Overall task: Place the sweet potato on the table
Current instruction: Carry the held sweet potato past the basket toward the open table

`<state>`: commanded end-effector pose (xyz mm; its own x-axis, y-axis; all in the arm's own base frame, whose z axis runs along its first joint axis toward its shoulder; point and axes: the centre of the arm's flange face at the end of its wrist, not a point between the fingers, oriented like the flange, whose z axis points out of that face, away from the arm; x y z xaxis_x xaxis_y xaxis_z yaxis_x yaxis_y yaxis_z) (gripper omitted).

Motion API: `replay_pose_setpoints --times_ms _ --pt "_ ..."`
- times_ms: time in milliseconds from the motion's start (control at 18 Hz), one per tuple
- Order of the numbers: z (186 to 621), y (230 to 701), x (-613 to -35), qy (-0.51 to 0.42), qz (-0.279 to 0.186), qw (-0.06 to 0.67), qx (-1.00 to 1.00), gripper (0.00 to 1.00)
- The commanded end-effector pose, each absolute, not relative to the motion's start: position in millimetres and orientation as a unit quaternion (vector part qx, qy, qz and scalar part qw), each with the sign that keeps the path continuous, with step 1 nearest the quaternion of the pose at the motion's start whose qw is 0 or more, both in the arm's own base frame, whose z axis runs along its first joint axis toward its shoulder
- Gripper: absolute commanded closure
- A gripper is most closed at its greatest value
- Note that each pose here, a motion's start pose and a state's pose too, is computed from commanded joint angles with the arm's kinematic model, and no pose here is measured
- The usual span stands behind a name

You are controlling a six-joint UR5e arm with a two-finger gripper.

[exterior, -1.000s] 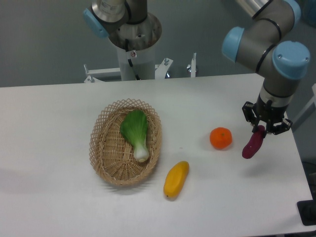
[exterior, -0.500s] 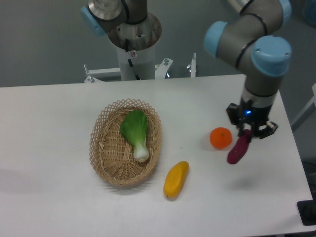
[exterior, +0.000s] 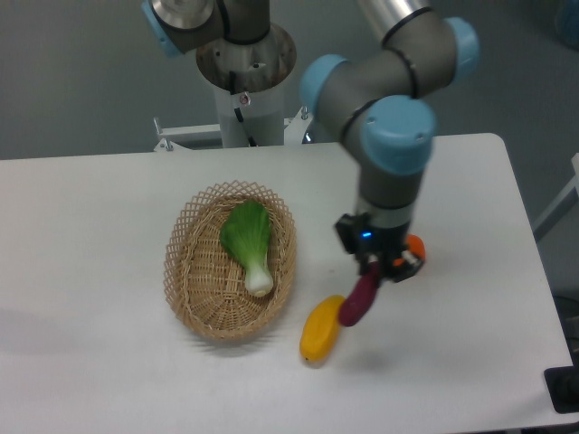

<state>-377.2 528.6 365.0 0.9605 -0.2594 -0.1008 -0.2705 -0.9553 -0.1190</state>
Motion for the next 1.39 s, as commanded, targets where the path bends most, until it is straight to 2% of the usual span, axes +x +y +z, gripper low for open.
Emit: replay_pose_setpoints --times_ms 556,1056,1389 --pt "356 611 -235 0.191 0.011 0.086 -0.978 0.98" --pt "292 651 -114 0.24 -0.026 0.043 -0.97 0.97" --pt "260 662 -80 0.252 -0.039 0.027 -0.966 0.95"
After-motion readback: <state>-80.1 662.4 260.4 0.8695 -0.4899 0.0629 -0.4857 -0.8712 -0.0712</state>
